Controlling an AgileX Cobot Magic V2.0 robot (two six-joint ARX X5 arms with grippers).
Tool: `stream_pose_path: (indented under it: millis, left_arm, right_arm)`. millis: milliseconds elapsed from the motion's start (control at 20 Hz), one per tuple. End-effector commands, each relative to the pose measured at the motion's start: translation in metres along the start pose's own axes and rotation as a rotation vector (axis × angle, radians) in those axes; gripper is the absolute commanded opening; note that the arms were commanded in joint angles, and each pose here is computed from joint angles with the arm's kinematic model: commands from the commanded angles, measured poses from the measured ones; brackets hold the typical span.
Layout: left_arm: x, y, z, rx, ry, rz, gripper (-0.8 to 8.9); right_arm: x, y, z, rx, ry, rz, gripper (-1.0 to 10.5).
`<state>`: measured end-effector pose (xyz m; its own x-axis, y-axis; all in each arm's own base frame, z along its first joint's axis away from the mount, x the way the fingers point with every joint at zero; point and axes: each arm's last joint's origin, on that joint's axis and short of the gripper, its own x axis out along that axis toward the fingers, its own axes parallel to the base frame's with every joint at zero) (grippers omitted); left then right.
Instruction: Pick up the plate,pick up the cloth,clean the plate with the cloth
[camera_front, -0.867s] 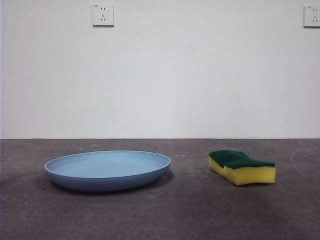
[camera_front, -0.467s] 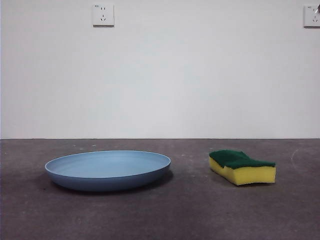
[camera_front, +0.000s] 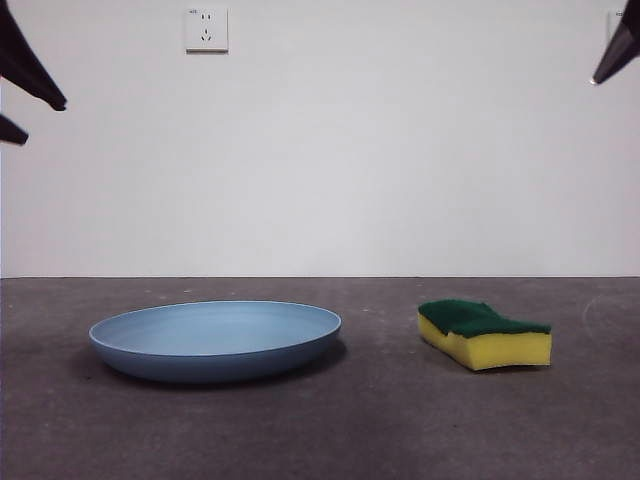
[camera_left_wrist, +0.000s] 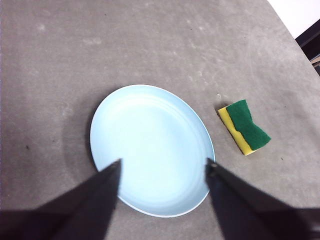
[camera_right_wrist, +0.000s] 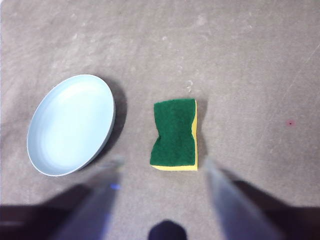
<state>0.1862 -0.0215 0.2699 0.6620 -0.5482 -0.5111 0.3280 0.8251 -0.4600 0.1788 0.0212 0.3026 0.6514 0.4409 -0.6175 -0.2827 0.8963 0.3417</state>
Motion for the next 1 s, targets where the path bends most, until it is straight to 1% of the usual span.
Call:
stream_pose_path:
  millis: [50, 150, 200, 250, 400, 500, 650, 800, 1000]
  left_arm:
    - [0.006, 0.002, 0.005, -0.004, 0.014, -0.005, 4.41]
    - [0.014, 0.001, 0.016, 0.015, 0.046, 0.000, 4.41]
    - [0.019, 0.000, 0.025, 0.034, 0.071, 0.022, 4.40]
    - [0.024, -0.001, 0.032, 0.055, 0.099, 0.059, 4.40]
    - [0.049, -0.003, 0.054, 0.136, 0.233, 0.184, 4.40]
    - [0.070, -0.001, 0.063, 0.155, 0.304, 0.234, 4.39]
    - [0.102, 0.008, 0.061, 0.155, 0.358, 0.235, 4.39]
    - [0.134, 0.019, 0.051, 0.155, 0.414, 0.238, 4.39]
    - [0.163, 0.032, 0.034, 0.135, 0.510, 0.242, 4.39]
  right_arm:
    - [0.000, 0.000, 0.001, -0.013, -0.006, 0.001, 5.6]
    - [0.000, 0.000, 0.001, -0.012, -0.006, 0.001, 5.6]
    - [0.000, 0.000, 0.001, -0.012, -0.006, 0.001, 5.6]
    - [0.000, 0.000, 0.001, -0.012, -0.006, 0.001, 5.6]
    - [0.000, 0.000, 0.001, -0.012, -0.006, 0.001, 5.6]
    - [0.000, 0.000, 0.001, -0.011, -0.006, 0.001, 5.6]
    - [0.000, 0.000, 0.001, -0.009, -0.006, 0.001, 5.6]
    - [0.000, 0.000, 0.001, -0.009, -0.006, 0.000, 5.6]
    - [0.000, 0.000, 0.001, -0.009, -0.006, -0.003, 5.6]
